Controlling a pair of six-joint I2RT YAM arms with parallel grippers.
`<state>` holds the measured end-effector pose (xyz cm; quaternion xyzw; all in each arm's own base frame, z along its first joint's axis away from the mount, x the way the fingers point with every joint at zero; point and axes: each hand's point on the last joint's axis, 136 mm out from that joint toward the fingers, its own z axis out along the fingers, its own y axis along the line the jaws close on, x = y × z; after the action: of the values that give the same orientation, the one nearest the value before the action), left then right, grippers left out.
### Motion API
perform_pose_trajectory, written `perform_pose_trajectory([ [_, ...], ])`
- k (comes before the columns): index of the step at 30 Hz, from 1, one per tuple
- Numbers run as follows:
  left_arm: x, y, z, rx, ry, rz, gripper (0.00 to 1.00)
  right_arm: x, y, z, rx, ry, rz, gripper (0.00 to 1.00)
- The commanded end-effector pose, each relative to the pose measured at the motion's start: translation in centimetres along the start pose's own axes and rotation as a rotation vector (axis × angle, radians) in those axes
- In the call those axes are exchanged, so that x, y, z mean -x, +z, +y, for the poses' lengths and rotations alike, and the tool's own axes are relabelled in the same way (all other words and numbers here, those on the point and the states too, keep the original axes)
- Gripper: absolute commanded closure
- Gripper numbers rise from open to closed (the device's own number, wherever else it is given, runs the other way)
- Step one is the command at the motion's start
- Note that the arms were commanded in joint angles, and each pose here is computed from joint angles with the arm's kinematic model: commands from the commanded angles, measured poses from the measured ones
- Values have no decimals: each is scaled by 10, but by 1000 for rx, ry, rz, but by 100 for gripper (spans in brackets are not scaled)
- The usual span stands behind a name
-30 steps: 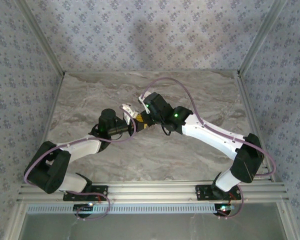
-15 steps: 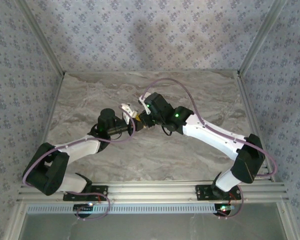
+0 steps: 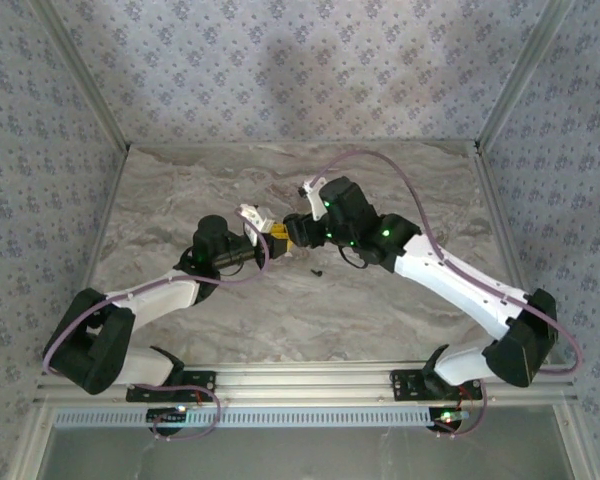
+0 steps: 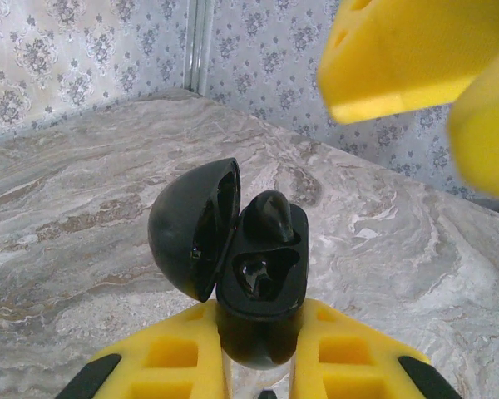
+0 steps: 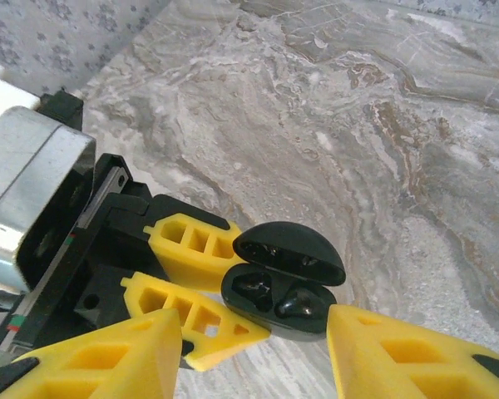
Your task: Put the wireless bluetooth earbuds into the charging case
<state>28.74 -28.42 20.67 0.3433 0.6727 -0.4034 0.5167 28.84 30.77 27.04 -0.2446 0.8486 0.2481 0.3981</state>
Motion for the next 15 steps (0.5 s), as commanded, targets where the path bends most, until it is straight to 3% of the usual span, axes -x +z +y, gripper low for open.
perform_pose_trajectory([
  [1,17,-3,1,14,58,-36,86,-7,-7,-3,45,100,27,49],
  [9,-6,-21,20,120,-43,-2,86,-80,-1,-45,-87,338,362,50],
  [15,-20,-41,27,201,-95,22,86,-135,22,-53,-133,446,611,51],
])
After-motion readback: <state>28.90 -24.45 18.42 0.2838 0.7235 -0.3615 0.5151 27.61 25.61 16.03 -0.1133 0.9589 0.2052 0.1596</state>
